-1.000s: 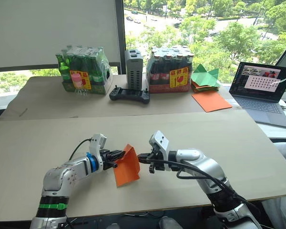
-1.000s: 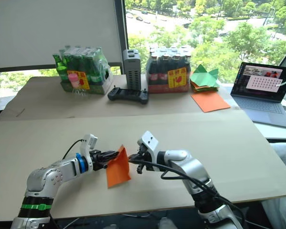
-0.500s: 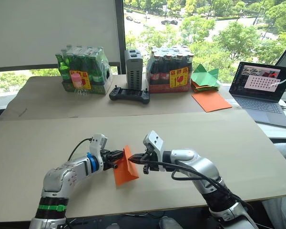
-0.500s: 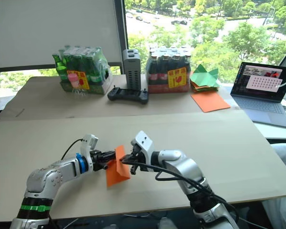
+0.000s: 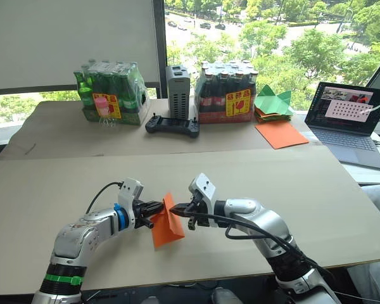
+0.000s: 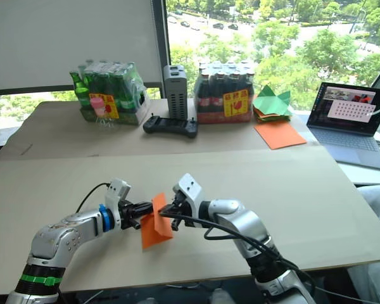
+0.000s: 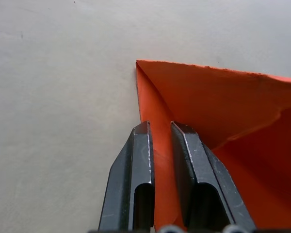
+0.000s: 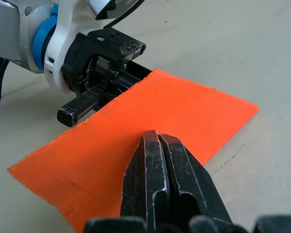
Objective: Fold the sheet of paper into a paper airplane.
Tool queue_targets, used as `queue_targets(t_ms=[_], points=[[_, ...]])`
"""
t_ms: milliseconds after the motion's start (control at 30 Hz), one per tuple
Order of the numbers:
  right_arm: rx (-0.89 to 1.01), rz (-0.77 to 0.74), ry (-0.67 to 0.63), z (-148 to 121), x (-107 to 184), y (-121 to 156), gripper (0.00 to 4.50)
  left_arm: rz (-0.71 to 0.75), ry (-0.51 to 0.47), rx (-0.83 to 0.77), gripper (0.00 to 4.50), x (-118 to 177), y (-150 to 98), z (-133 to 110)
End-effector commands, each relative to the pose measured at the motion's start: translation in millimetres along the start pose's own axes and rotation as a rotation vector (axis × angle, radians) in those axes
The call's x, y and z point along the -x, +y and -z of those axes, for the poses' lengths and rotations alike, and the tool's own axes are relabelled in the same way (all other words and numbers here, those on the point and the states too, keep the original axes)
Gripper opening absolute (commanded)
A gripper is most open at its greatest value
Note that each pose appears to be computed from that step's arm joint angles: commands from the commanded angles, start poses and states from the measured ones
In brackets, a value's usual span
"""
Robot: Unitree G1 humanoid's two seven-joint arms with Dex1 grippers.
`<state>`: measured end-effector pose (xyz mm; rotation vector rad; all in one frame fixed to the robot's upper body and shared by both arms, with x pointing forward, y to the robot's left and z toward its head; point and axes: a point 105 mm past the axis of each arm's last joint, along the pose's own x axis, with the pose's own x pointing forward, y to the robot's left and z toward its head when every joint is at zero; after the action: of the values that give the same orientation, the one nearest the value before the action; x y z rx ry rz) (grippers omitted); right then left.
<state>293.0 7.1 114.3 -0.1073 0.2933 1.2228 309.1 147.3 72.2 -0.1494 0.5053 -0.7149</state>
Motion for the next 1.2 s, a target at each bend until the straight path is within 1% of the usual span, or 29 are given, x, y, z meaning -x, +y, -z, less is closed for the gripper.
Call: queue_targets(t_ms=[33,200,500,867,1033,1200], points=[[0.033,-0.011,-0.032,-8.7,-2.3,3.4,0.0,-0.017,0.154,0.063,0.7,-3.9,0.2,44.0],[0.032,-0.008,-0.027,-6.2,-3.5,2.9,0.0,0.032,0.158,0.032,0.7,-4.4,-11.5,41.0],[0.03,-0.005,-0.03,-5.9,-5.2,2.1,0.0,0.058,0.177,-0.011,0.7,-3.2,-17.4,42.5],[0.027,0.006,-0.043,-7.6,-10.2,2.0,0.0,0.03,0.201,-0.009,0.7,-1.1,-8.5,52.8],[0.007,0.047,-0.036,-0.8,-16.3,-5.8,0.0,-0.008,0.212,-0.006,0.7,4.9,1.6,59.0],[-0.011,0.077,-0.051,-2.9,-19.5,-13.0,0.0,-0.044,0.216,0.0,0.7,14.6,9.0,63.4]])
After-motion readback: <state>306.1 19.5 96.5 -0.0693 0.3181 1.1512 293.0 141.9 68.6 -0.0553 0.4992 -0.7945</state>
